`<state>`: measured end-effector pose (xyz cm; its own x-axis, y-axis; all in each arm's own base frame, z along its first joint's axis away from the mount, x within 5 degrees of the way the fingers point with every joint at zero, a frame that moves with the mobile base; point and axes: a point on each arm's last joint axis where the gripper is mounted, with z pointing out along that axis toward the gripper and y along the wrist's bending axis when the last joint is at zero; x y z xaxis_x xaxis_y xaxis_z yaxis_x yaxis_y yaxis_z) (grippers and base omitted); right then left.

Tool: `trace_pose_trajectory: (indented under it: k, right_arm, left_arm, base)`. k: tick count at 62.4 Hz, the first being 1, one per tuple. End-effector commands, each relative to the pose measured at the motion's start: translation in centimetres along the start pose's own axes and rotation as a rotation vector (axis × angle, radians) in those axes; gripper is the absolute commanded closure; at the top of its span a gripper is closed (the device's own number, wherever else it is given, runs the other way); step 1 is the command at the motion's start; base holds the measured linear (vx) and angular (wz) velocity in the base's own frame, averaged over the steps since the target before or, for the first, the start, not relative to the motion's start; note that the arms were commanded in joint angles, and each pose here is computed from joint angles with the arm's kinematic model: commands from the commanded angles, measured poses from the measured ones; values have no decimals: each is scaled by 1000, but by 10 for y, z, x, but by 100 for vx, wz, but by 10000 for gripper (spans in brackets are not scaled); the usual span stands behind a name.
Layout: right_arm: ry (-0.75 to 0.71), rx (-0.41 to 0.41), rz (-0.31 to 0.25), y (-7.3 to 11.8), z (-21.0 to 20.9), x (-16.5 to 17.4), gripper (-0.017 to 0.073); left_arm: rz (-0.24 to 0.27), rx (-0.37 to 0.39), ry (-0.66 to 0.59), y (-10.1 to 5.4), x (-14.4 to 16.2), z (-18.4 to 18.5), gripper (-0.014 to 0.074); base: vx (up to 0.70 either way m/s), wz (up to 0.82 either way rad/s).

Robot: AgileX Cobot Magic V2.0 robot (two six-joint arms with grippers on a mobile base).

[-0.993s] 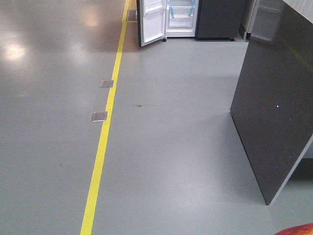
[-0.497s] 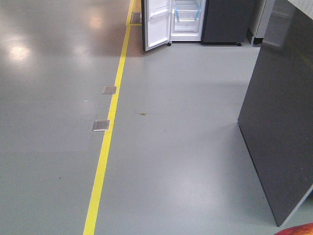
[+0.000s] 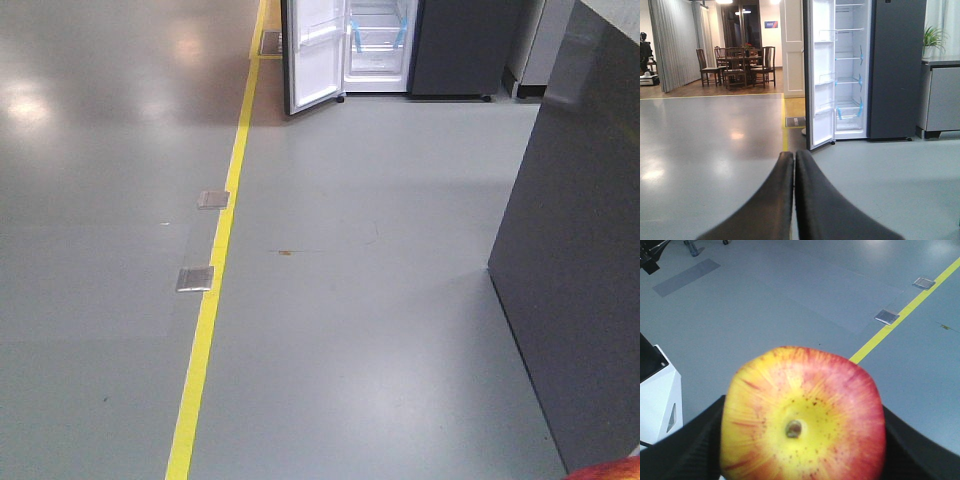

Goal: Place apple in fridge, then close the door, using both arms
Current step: 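Drive toward the open fridge door holding the apple in the right gripper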

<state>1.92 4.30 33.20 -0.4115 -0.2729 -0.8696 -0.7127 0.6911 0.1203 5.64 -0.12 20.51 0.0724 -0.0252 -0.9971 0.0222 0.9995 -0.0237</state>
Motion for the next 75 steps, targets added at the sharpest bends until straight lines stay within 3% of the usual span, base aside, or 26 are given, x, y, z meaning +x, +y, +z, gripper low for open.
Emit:
trace_pose_trajectory:
  k: [1, 75]
  right_arm:
    - [-90, -1, 5, 1, -4, -13, 165]
    - [-90, -1, 5, 1, -4, -13, 165]
  left_arm:
    - [-6, -4, -67, 1, 0, -1, 600]
    - [-6, -4, -67, 1, 0, -1, 600]
  base:
    - [23, -6]
    - [26, -2]
